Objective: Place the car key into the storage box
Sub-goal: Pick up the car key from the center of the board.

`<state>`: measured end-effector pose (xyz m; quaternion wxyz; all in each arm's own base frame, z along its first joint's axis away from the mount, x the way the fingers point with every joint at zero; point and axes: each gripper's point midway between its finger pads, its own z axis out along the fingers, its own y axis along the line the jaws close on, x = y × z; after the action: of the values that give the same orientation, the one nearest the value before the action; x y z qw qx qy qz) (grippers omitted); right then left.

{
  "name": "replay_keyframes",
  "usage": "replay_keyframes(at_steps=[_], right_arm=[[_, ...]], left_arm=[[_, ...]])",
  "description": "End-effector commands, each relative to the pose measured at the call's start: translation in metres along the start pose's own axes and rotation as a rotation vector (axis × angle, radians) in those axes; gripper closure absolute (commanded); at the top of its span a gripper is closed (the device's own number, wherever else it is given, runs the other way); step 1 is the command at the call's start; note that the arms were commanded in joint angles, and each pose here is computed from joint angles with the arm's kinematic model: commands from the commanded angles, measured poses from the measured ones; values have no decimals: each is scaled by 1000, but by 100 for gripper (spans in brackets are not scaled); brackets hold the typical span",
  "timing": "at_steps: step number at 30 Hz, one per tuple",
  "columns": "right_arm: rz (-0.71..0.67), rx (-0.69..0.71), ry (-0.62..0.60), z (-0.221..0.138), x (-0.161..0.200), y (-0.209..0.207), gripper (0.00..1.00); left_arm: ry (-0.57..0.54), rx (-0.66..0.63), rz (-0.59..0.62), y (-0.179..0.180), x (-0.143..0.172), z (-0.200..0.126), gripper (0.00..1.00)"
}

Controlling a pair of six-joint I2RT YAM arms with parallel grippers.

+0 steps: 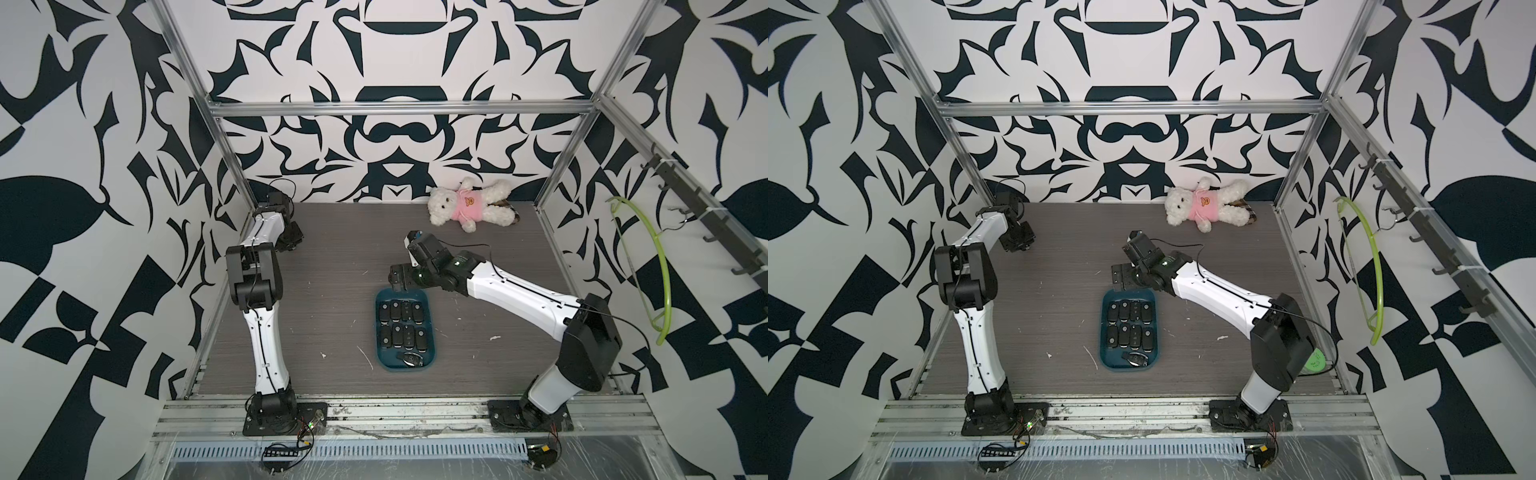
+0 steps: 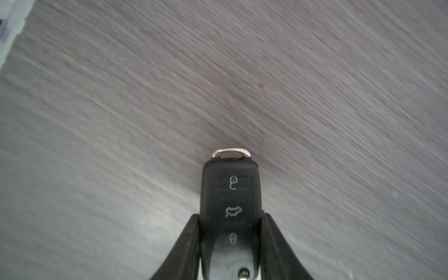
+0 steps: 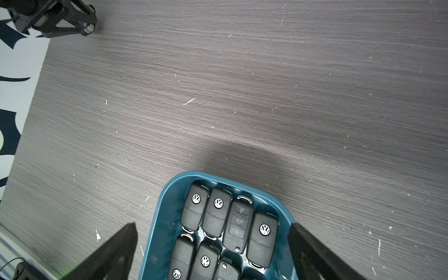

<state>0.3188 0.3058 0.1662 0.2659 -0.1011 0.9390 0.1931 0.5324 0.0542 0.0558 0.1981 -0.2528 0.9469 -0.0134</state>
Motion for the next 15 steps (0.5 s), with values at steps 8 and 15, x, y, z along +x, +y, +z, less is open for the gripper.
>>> replay_keyframes(at_steps=[8, 15], right_arm=[[19, -43, -42, -4, -9, -1, 0], [26, -63, -45, -10, -6, -7, 0]], left_arm=[[-52, 130, 27, -26, 22, -71, 64], [-51, 195, 93, -47, 62, -108, 64]])
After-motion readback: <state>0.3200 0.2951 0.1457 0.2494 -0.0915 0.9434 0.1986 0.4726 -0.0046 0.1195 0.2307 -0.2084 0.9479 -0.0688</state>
